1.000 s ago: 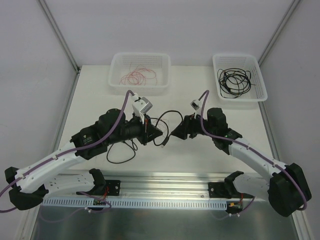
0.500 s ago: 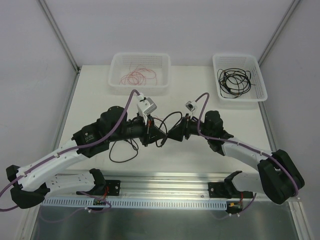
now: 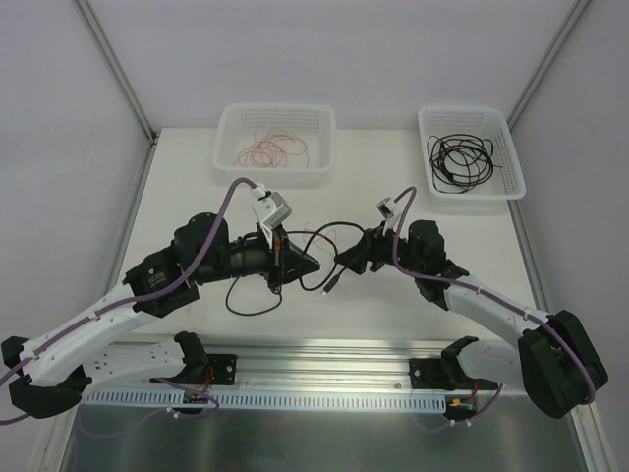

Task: Untangle the cables

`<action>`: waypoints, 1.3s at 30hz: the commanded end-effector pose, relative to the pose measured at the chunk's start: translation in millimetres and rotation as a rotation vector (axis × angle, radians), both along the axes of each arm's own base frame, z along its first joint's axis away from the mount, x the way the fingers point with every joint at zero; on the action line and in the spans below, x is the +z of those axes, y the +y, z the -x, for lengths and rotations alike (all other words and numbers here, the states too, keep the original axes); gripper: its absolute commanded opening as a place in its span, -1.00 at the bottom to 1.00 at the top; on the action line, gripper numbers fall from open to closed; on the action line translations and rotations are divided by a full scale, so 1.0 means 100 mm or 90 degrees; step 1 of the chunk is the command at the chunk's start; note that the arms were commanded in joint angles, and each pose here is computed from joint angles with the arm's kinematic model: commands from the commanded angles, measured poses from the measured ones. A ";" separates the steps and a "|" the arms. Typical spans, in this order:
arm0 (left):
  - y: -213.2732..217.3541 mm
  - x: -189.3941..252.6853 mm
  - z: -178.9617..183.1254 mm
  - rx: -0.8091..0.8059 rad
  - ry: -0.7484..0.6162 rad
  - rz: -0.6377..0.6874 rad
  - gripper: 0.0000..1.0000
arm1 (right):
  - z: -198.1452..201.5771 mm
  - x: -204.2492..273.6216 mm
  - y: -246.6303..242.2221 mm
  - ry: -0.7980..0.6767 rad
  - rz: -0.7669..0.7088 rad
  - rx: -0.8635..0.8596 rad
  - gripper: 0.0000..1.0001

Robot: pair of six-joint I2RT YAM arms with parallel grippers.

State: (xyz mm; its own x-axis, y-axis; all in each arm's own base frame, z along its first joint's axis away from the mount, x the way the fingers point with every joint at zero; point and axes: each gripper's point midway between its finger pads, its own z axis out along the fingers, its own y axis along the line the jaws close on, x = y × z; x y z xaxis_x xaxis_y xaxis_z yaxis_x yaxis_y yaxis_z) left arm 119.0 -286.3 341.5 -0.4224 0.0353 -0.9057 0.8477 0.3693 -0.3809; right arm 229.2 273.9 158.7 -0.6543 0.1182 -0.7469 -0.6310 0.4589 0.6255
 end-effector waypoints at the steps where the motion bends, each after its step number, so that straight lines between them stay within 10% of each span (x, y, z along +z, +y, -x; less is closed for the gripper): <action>1: -0.03 0.15 0.04 -0.025 -0.028 0.032 -1.00 | -0.12 0.08 -0.08 -0.065 0.038 -0.017 0.40; 16: -0.20 0.14 0.02 -0.049 0.001 0.023 -1.00 | -0.11 0.36 0.10 -0.109 -0.025 0.037 0.21; 24: -0.21 0.20 -0.10 -0.008 -0.003 0.032 -1.00 | -0.06 0.37 0.16 -0.104 -0.054 0.059 -0.73; 27: -0.07 0.14 -0.34 0.093 -0.008 0.024 -1.00 | -0.03 0.30 0.11 -0.102 -0.036 0.053 -0.99; 39: 1.21 -0.62 -1.37 0.537 0.116 -0.037 -1.00 | 0.17 0.20 -0.87 -0.064 0.139 -0.108 -0.99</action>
